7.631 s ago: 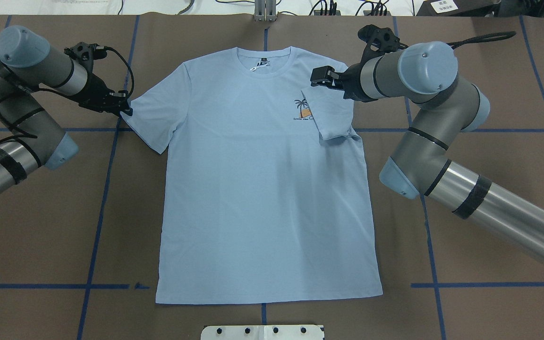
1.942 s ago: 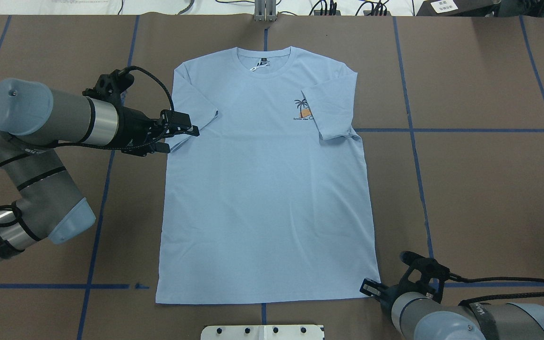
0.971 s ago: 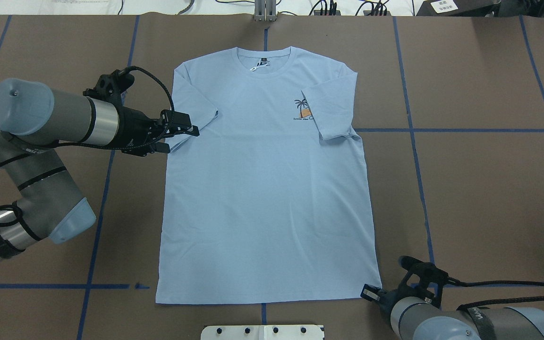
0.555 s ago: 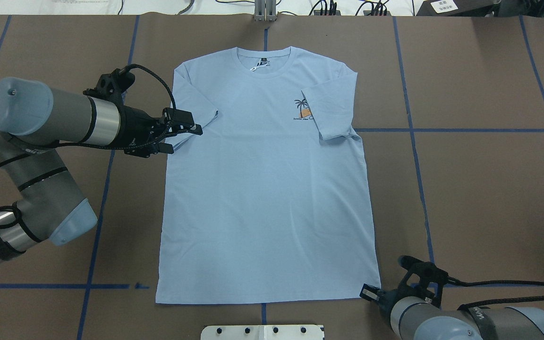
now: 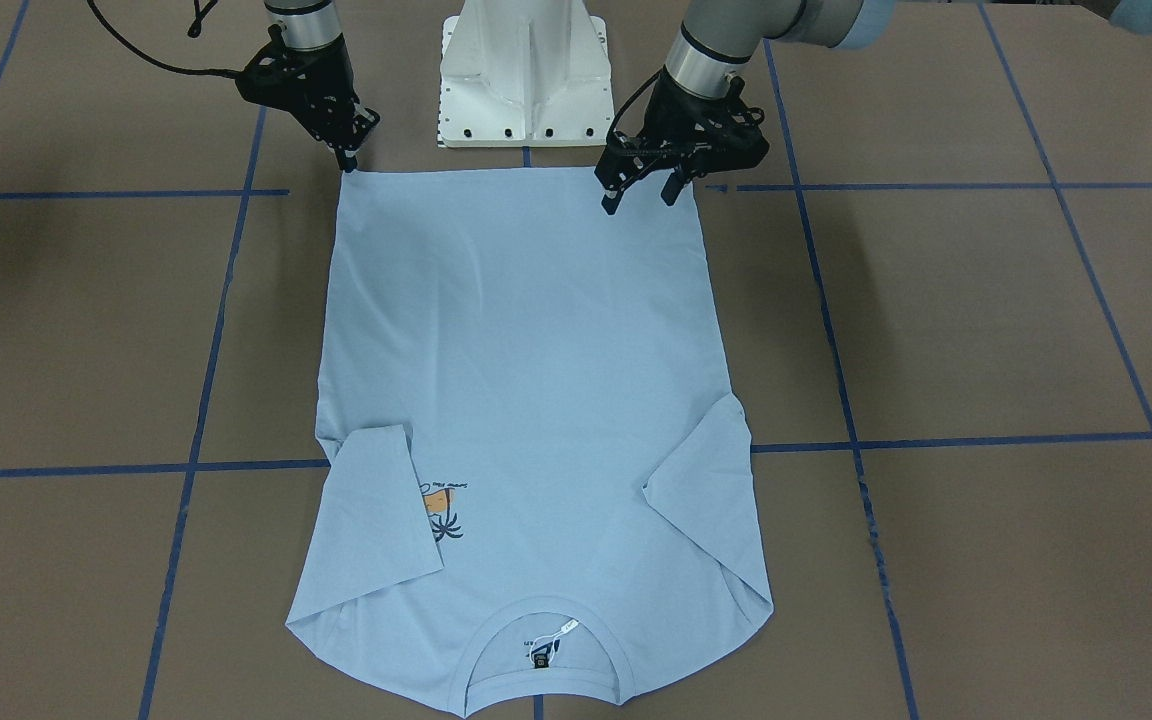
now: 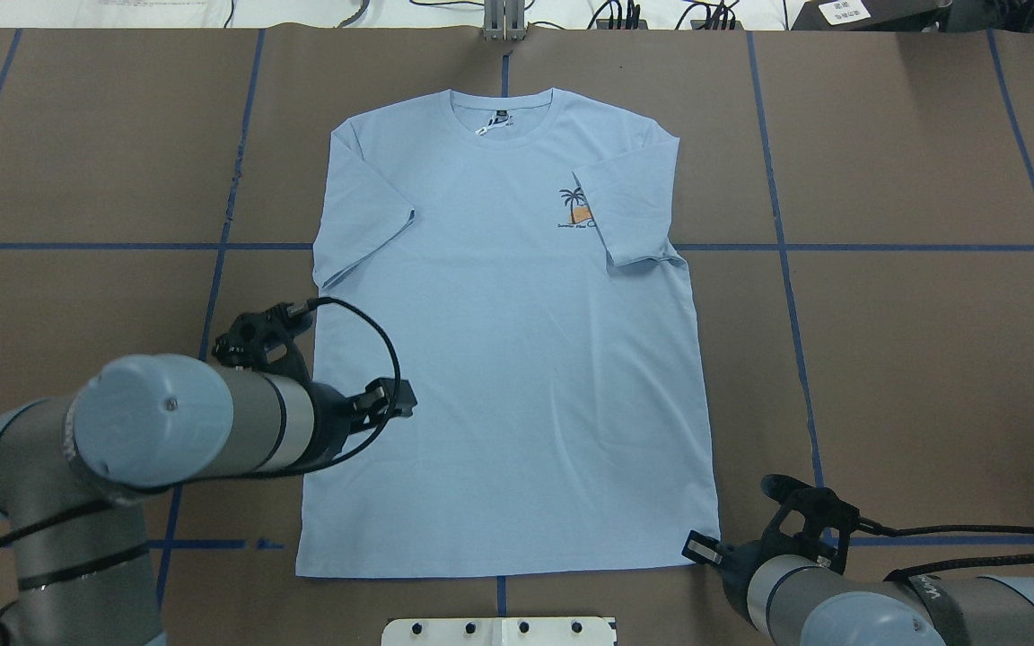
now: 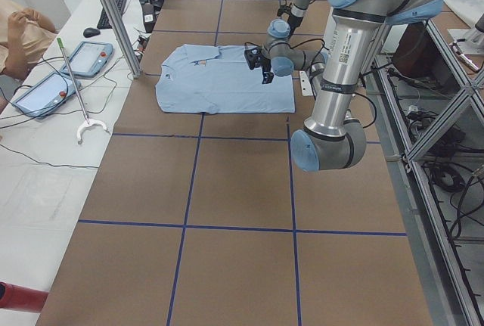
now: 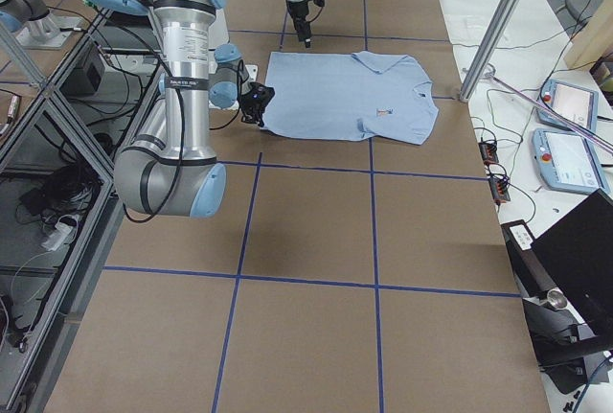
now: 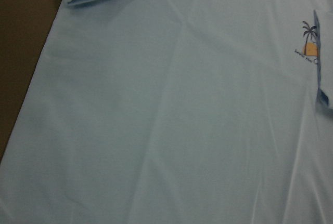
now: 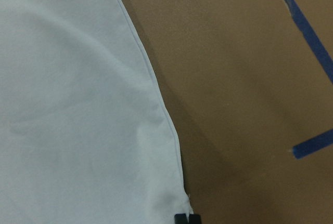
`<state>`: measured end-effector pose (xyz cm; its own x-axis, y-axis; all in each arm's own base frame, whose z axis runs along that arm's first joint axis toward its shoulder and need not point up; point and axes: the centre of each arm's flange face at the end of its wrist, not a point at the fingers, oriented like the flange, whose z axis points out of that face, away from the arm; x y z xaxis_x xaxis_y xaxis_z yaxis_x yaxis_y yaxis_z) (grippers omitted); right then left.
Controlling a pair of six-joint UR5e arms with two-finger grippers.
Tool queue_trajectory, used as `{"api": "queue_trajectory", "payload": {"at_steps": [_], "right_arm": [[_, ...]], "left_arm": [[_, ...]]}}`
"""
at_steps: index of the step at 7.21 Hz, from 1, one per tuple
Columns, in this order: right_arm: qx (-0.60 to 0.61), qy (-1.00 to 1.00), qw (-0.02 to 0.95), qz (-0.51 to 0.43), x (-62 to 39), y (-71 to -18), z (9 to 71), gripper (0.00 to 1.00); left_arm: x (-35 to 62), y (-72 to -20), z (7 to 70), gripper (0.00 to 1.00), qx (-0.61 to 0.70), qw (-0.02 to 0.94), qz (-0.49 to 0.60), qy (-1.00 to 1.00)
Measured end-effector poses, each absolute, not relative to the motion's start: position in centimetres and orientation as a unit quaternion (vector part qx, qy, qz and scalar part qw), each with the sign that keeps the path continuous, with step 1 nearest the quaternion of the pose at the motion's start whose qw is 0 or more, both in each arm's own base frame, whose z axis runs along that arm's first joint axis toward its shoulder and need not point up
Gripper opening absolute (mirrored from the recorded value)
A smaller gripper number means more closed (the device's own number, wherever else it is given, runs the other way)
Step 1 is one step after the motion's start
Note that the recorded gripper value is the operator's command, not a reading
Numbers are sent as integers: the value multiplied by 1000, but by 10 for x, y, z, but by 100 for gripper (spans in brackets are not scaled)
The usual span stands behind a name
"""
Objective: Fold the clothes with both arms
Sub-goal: 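Move the left gripper to the other hem corner and grasp both corners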
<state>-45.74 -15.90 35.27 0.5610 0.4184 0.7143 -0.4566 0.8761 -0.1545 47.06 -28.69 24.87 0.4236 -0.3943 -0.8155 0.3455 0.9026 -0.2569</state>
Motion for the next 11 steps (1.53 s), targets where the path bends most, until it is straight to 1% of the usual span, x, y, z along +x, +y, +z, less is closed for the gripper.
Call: {"api": "queue_trajectory", "payload": {"at_steps": [1,3,4,5,6,9,10,11], "right_arm": [[24,-398,883,248,-458,-159,352,0],[24,-400,882,249,-458,-160,351,0],[25,-400,881,249,-458,-161,350,0],[25,-401,881,250,-458,-161,350,0],[25,-401,881,251,-458,-162,349,0],[27,-399,881,252,-456,-163,352,0],[27,-399,881,252,-456,-163,352,0],[28,-398,881,252,-456,-163,353,0]], "left_arm": [[478,-258,270,100,-44,855,-227,464],[489,-209,307,100,-84,865,-256,423],[493,-190,318,98,-95,868,-264,410],[494,-181,323,88,-102,869,-266,404],[495,-177,326,85,-104,870,-267,401],[498,-175,334,83,-99,875,-266,393],[499,-175,336,79,-98,876,-266,390],[501,-175,339,72,-97,878,-265,387]]}}
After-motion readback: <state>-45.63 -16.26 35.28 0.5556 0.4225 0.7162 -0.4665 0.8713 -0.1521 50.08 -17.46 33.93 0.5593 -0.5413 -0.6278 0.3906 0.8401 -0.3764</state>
